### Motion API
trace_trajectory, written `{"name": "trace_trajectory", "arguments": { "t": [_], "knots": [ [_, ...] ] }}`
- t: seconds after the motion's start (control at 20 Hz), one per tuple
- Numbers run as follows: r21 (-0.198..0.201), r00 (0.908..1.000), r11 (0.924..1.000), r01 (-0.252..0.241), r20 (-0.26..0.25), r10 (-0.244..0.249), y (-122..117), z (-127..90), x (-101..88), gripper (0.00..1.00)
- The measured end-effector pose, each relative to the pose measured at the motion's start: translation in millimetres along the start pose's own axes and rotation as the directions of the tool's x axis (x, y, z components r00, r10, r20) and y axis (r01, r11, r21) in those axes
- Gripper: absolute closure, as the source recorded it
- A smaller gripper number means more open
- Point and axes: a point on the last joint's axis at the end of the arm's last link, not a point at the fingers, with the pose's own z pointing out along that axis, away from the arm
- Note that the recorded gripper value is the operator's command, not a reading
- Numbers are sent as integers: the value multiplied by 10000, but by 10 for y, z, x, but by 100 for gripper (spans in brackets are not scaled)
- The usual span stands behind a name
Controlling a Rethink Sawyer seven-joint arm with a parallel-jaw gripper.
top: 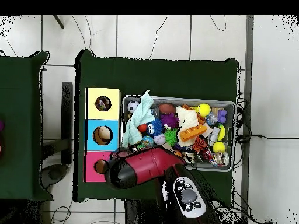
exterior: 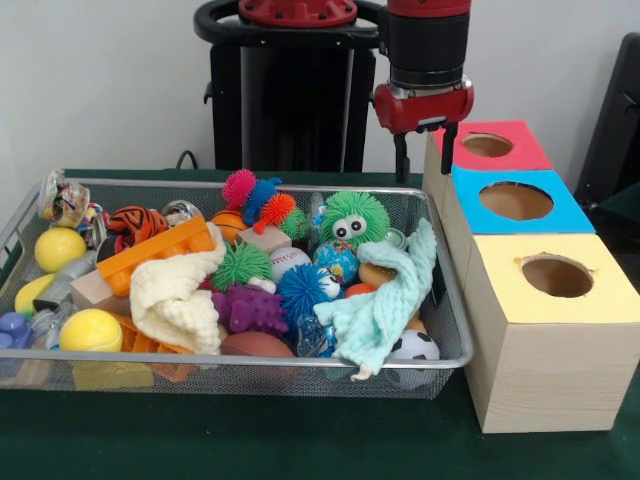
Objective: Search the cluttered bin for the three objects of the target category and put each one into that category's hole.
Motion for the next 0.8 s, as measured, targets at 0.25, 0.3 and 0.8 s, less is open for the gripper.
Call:
{"name": "trace_trajectory", "arguments": {
  "t": [0.25,0.3,0.8],
  "knots": [
    [36,9999,10000,57,134,-58,4,0,12,0],
    [91,9998,9999,134,162,-136,13,-4,15,0],
    [-297,9978,9989,-357,541,373,-42,14,84,0]
  ]
}}
